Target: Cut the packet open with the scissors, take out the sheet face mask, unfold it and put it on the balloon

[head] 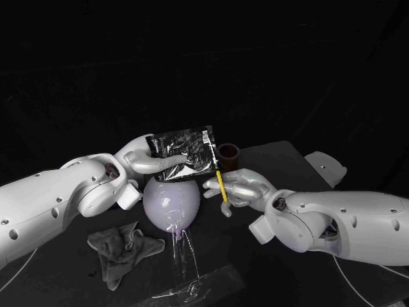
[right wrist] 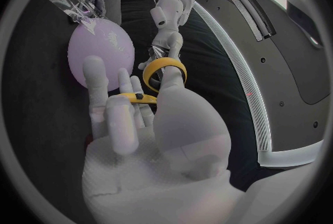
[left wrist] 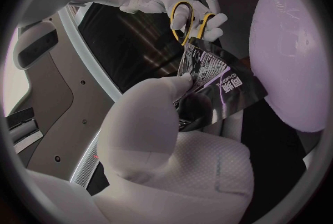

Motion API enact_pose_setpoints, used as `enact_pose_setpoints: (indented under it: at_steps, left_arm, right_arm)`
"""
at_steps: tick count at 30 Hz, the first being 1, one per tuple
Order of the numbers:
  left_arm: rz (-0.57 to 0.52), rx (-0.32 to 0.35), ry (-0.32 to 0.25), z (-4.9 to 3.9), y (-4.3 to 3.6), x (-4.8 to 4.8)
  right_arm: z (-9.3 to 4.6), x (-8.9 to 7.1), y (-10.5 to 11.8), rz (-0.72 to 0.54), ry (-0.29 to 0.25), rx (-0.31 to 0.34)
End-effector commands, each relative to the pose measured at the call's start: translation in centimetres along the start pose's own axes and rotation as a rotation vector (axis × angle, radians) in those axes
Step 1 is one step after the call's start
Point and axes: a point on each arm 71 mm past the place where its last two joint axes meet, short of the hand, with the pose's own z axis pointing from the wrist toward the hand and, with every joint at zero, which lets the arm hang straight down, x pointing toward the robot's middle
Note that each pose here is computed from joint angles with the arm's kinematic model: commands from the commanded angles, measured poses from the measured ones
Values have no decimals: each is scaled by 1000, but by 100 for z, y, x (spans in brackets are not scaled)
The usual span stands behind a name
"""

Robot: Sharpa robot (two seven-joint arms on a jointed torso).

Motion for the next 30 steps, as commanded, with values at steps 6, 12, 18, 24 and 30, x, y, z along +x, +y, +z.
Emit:
enact_pose_setpoints:
  at_steps: [6,12,18,24,30]
  left_arm:
    - [5,20,33,3,-15,46]
    - [4,19,28,-4,-7,33]
    - [1,16,24,-12,0,21]
    - [-1,13,24,-18,9,12]
    - [-1,9,40,-21,13,22]
  right_arm:
    - [9,-16,32,-4,-8,-20]
    - [7,-21,32,-4,-10,-19]
    - [4,-15,34,-3,-6,-19]
    - [-3,6,42,0,15,-25]
    - [-3,18,48,0,41,-27]
